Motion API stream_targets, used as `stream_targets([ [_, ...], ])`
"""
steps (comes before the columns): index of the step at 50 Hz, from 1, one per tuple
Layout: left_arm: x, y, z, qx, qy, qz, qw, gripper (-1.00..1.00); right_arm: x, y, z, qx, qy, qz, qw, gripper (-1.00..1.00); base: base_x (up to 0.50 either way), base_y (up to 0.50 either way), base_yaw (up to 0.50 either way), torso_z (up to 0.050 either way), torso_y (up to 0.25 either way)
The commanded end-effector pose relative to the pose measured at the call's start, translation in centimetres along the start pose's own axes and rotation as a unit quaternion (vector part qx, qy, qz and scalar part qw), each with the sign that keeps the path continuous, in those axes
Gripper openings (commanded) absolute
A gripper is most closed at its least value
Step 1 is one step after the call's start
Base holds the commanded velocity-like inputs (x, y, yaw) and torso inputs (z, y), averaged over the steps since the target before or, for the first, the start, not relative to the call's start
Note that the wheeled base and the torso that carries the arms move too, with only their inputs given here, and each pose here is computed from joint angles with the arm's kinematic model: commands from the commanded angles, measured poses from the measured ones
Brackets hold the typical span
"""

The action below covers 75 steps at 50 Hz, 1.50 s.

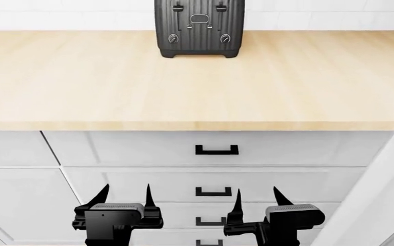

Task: Push down the lever of the toaster to turn it on.

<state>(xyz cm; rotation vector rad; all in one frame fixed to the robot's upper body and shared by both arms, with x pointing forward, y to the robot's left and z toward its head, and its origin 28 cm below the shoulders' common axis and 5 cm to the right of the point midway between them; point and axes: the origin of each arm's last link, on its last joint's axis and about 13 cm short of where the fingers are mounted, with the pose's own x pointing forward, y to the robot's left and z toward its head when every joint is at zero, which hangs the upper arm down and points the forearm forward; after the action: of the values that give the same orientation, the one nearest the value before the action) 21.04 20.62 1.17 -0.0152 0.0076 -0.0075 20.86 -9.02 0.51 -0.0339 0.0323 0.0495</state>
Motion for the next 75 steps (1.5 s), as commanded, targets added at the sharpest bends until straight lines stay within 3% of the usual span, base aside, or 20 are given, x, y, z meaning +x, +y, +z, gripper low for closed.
stream_targets([
  [1,-0.1,0.0,0.0,-0.003,0.002,-0.003,1.000,1.00,0.0,0.0,-0.1,0.002,0.004,0.002,1.000,1.00,0.00,0.00,0.00,0.050,0.000],
  [25,-0.2,0.0,0.1,-0.001,0.002,-0.001,1.000,1.00,0.0,0.1,0.0,0.010,0.001,0.002,1.000,1.00,0.00,0.00,0.00,0.050,0.000],
  [29,-0.2,0.0,0.2,-0.002,0.001,0.000,1.000,1.00,-0.2,0.1,0.3,0.042,-0.008,0.003,0.999,1.00,0.00,0.00,0.00,0.050,0.000],
  [35,-0.3,0.1,0.5,-0.004,-0.003,0.002,1.000,1.00,-0.4,0.2,0.4,0.030,-0.010,-0.001,1.000,1.00,0.00,0.00,0.00,0.050,0.000],
  [40,-1.1,0.9,4.1,-0.016,-0.064,0.022,0.998,1.00,-1.8,0.1,3.4,-0.002,-0.068,0.000,0.998,1.00,0.00,0.00,0.00,0.020,0.000],
  [46,-3.4,1.5,12.4,-0.031,-0.189,0.021,0.981,1.00,-4.5,0.1,11.1,-0.054,-0.179,0.005,0.982,1.00,0.00,0.00,0.00,0.000,0.000],
  [50,-3.9,1.3,14.9,-0.031,-0.225,0.019,0.974,1.00,-5.7,0.2,14.2,-0.068,-0.221,0.006,0.973,1.00,0.00,0.00,0.00,0.000,0.000],
  [55,-3.4,1.2,15.7,-0.029,-0.239,0.021,0.970,1.00,-6.4,0.1,15.3,-0.070,-0.238,0.003,0.969,1.00,0.00,0.00,0.00,0.000,0.000],
  [69,-3.1,1.5,15.6,-0.023,-0.237,0.027,0.971,1.00,-4.7,-0.2,15.2,-0.051,-0.234,0.010,0.971,1.00,0.09,0.00,0.00,0.000,0.000],
  [75,-3.2,1.6,15.3,-0.024,-0.232,0.027,0.972,1.00,-6.3,0.0,15.2,-0.054,-0.233,0.013,0.971,1.00,0.48,0.00,0.00,0.000,0.000],
])
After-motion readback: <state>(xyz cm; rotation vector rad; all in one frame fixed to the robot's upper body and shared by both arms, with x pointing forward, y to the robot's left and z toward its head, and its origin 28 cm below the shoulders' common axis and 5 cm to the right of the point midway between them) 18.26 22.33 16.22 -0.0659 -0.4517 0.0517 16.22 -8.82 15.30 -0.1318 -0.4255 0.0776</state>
